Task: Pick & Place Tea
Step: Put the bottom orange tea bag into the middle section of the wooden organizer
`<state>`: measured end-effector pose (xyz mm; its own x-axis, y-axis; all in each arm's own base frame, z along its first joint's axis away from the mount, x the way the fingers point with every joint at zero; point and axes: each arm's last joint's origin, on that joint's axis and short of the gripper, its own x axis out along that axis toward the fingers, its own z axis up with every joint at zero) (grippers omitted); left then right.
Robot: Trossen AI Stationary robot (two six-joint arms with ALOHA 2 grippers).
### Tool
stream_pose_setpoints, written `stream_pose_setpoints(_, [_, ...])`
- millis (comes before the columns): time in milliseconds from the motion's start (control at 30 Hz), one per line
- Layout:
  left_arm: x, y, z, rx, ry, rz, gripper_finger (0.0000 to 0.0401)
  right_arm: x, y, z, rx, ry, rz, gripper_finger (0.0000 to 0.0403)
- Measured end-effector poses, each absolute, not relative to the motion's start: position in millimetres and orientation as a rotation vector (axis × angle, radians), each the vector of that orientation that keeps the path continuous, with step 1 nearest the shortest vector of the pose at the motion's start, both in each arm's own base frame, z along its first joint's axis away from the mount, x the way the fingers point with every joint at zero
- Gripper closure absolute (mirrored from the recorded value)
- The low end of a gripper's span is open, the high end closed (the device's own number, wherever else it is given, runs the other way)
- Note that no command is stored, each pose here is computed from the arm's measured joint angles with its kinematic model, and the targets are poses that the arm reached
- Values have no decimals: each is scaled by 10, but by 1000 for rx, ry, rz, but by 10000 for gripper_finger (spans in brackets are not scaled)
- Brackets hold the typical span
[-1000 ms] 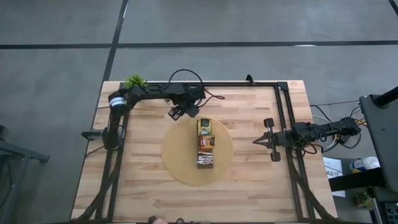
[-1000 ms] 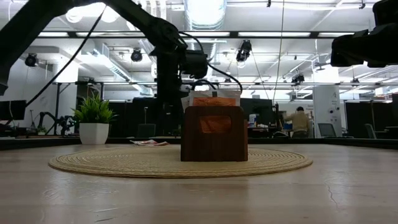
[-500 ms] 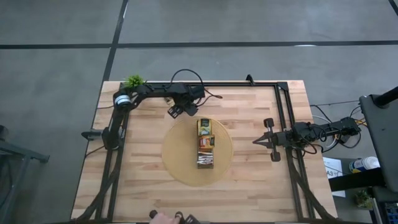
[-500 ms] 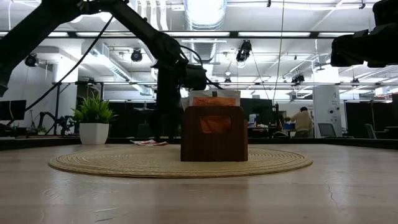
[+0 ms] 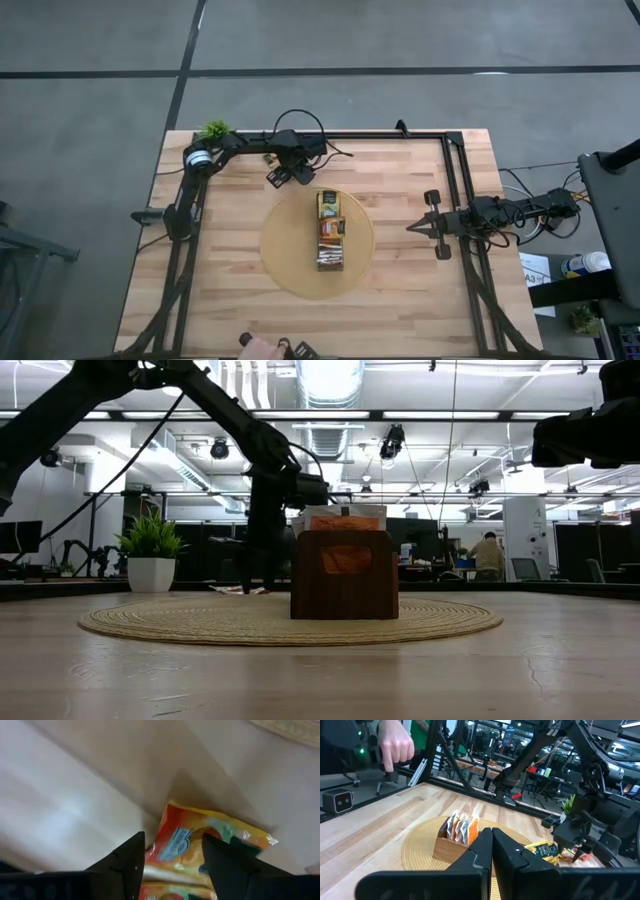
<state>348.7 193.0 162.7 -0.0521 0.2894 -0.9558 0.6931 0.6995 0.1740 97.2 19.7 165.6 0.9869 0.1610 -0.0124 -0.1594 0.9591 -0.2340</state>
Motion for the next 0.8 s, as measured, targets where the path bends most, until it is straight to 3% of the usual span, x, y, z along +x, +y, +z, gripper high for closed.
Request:
stream_pose_setpoints(233, [3508,1925,1512,782,1652,-420,263,972,197,1656,-237,-7,163,394])
stream_pose_setpoints(467, [3504,1915,1585,661,1675,-251,381,973,197,1655,-237,-6,162,394])
stream_pose_setpoints(800, [3351,1814,1999,309,1646,160,392,973,197,1656,-237,-6,162,394])
